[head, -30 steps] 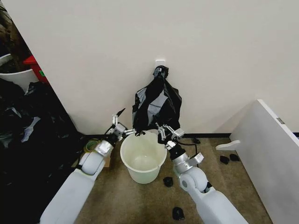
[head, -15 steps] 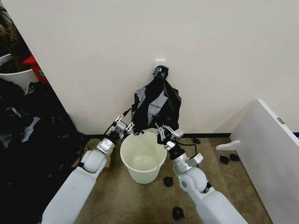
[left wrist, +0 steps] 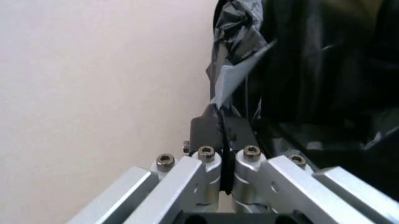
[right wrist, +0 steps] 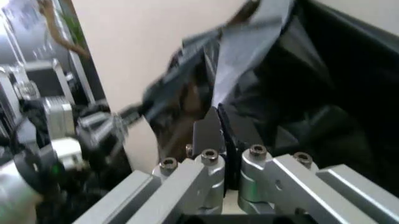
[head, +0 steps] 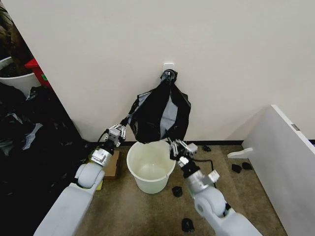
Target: Place the garbage bag over the trash bin.
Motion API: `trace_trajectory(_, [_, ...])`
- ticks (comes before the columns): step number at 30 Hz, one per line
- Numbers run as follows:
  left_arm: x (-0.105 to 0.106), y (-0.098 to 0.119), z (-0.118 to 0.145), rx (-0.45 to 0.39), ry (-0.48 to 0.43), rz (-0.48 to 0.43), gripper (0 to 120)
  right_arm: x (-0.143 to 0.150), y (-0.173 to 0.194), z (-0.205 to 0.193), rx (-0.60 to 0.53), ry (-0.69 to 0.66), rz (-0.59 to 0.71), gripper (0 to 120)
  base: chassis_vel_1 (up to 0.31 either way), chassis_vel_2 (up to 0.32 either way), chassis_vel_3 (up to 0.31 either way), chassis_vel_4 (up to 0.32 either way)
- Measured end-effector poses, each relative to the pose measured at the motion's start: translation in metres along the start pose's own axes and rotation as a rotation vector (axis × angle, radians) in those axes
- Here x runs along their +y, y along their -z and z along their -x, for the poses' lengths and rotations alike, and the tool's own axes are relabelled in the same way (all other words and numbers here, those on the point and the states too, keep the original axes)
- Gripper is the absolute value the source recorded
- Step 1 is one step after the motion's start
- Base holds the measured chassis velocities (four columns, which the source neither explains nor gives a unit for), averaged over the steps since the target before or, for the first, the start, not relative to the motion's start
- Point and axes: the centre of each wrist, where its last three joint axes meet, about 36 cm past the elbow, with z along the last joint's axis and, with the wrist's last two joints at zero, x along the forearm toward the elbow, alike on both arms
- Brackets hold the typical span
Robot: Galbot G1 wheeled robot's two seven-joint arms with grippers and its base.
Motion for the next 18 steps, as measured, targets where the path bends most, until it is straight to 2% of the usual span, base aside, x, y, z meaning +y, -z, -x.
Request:
trace_trajectory(2, [0.002, 0.002, -0.005, 0.001, 0.002, 0.006, 0, 0.003, 0.002, -0.006, 0.016, -0.011, -0.007, 0, 0.000, 0.000, 0.000, 0.000])
trace_trajectory(4, [0.008, 0.006, -0.029, 0.021, -0.005, 0.033, 0, 0.013, 0.009, -0.029, 0.083, -0.049, -0.040, 0, 0.000, 0.000, 0.000, 0.000])
trace_trajectory(5, [0.008, 0.006, -0.029, 0.021, -0.005, 0.033, 0, 0.013, 0.009, -0.029, 0.083, -0.049, -0.040, 0, 0.000, 0.000, 0.000, 0.000])
trace_trajectory(8, [0.014, 0.012, -0.054, 0.036, -0.012, 0.059, 0, 0.019, 0.015, -0.048, 0.125, -0.051, -0.067, 0, 0.000, 0.000, 0.000, 0.000])
trace_trajectory(16, [0.001, 0.013, -0.058, 0.027, 0.002, 0.029, 0, 0.007, -0.006, -0.030, 0.104, -0.084, -0.064, 2, 0.000, 0.000, 0.000, 0.000])
trace_trajectory(18, [-0.004, 0.014, -0.057, 0.022, 0.001, 0.018, 0, 0.001, -0.018, -0.020, 0.103, -0.093, -0.078, 11, 0.000, 0.000, 0.000, 0.000])
